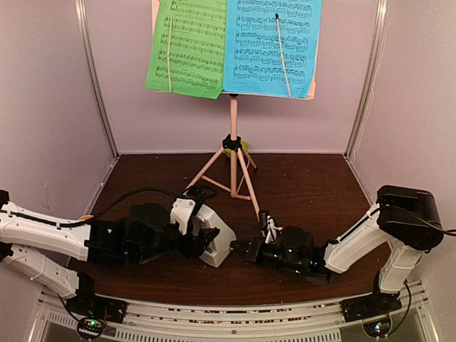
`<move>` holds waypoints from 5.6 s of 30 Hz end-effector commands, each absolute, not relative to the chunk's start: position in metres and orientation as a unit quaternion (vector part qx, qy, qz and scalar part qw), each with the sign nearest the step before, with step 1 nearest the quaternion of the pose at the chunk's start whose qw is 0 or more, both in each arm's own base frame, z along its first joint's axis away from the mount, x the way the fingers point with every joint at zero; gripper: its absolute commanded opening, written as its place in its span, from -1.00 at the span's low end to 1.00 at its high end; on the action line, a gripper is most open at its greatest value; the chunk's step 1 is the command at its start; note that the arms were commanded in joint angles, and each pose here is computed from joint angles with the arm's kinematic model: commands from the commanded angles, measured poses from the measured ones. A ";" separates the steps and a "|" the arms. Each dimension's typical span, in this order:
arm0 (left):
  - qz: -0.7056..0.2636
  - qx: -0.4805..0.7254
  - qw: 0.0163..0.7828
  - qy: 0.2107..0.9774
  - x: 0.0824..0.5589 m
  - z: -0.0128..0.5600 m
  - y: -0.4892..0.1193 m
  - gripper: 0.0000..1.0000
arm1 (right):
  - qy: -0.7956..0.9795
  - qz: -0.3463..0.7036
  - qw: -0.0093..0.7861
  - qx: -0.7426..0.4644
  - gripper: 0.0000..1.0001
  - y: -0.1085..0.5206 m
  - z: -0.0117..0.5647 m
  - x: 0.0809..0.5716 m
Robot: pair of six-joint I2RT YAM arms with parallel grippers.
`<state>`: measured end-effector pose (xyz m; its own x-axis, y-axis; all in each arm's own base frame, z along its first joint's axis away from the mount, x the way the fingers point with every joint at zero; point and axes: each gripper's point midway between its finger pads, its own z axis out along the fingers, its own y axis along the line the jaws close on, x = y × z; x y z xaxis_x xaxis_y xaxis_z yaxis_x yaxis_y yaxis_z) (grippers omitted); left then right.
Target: Set up the instrument practice props
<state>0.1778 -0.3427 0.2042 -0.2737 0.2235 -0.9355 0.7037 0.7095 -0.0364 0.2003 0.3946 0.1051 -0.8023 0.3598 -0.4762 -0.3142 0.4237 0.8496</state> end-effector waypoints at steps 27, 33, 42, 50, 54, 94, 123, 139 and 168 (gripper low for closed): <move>-0.343 0.265 0.575 0.694 0.167 0.278 -0.361 -0.57 | 0.722 0.611 0.232 0.226 -1.00 0.372 0.090 0.229; -0.346 0.255 0.547 0.718 0.178 0.260 -0.363 -0.56 | 0.764 0.552 0.298 0.151 -0.01 0.352 0.091 0.223; -0.365 0.311 0.523 0.705 0.175 0.249 -0.396 -0.50 | 0.783 0.499 0.368 0.051 0.43 0.326 0.112 0.208; -0.377 0.350 0.496 0.699 0.181 0.240 -0.409 -0.32 | 0.812 0.334 0.477 -0.049 0.62 0.289 0.155 0.211; -0.365 0.394 0.476 0.696 0.176 0.232 -0.421 -0.21 | 0.802 0.299 0.513 -0.070 0.77 0.272 0.177 0.213; -0.365 0.398 0.497 0.679 0.157 0.223 -0.373 0.49 | 0.771 0.462 0.401 -0.179 1.00 0.366 0.239 0.177; -0.368 0.420 0.500 0.662 0.153 0.222 -0.386 -0.30 | 0.831 0.431 0.333 -0.115 0.72 0.366 0.149 0.195; -0.359 0.429 0.511 0.653 0.143 0.217 -0.375 -0.64 | 0.859 0.383 0.324 -0.107 0.66 0.348 0.106 0.195; -0.258 0.328 0.521 0.745 0.155 0.196 -0.385 0.36 | 0.855 0.394 0.322 -0.100 0.64 0.353 0.111 0.199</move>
<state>0.1395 -0.3859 0.1834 -0.2426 0.2633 -0.9337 0.8118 0.5820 -0.0469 0.2049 0.3775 0.1850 -0.7147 0.2342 -0.6591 -0.4992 0.4892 0.7152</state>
